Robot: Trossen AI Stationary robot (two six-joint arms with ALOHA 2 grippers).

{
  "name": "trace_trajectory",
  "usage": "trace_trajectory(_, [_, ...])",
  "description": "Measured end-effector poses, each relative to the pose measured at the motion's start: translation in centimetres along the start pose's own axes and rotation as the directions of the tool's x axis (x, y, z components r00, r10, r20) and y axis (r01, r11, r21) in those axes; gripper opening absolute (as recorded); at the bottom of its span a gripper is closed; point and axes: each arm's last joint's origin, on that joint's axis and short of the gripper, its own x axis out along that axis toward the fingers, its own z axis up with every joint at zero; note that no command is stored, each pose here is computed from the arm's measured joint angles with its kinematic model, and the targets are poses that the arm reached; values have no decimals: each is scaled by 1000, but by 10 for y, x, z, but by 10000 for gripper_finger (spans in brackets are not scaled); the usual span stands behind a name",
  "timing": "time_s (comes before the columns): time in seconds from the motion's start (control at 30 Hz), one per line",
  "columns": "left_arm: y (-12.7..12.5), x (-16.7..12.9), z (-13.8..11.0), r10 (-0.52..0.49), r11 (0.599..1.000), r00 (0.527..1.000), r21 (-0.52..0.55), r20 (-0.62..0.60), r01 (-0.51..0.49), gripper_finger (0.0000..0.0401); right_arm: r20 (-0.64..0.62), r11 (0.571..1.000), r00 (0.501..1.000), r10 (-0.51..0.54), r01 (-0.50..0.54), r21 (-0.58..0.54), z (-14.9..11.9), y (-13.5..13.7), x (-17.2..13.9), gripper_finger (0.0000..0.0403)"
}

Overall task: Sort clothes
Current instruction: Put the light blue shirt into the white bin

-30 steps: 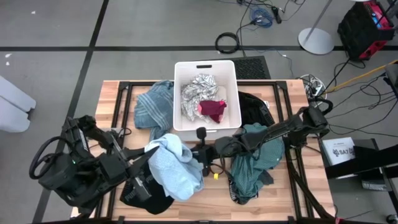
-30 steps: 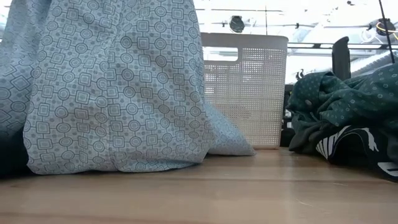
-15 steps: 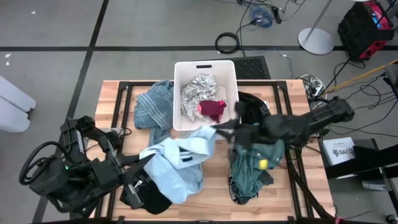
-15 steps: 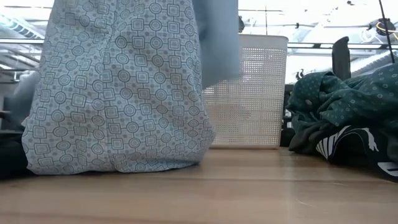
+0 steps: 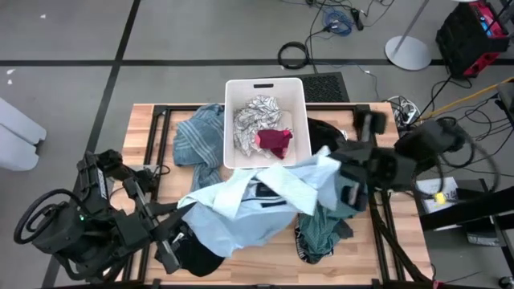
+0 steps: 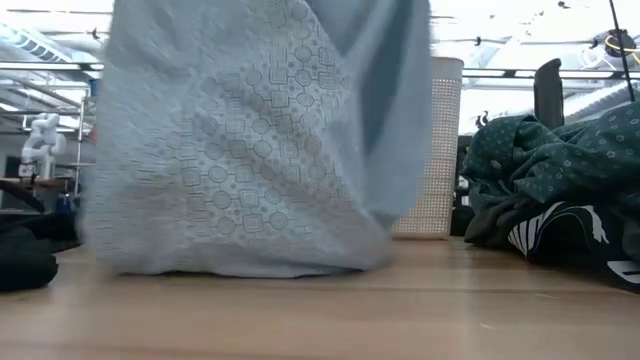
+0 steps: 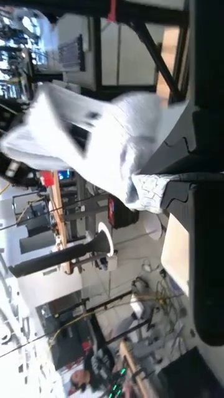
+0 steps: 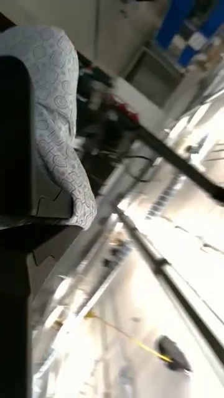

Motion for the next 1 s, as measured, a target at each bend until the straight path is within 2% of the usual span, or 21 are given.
trace_trajectory(0.13, [8,14,3,45,995,999,86,-8,-44,6,71,997,997,-15,20,-69,11,-15,7,0])
trace_trajectory(0.23, [23,31,6,106,987,994,121,-19,-103,6,70,991,995,-76,83,-107,12,-29,15,0])
trace_trajectory(0.5, [80,86,13,333,936,941,141,-59,-322,6,-16,963,968,-249,245,-115,-18,-71,44,0])
trace_trajectory(0.67, [111,104,17,402,910,915,131,-42,-394,6,-15,933,936,-351,348,-87,-19,-103,52,0])
trace_trajectory(0.8, [108,103,16,399,910,916,145,-47,-389,6,-74,966,964,-257,259,21,-10,-109,46,0])
trace_trajectory(0.93, [77,91,6,341,909,938,273,-58,-313,6,-209,988,973,-99,121,93,-3,-97,33,0])
trace_trajectory(1.0, [58,84,0,299,919,953,285,-52,-272,6,-265,987,964,-13,55,151,1,-89,23,0])
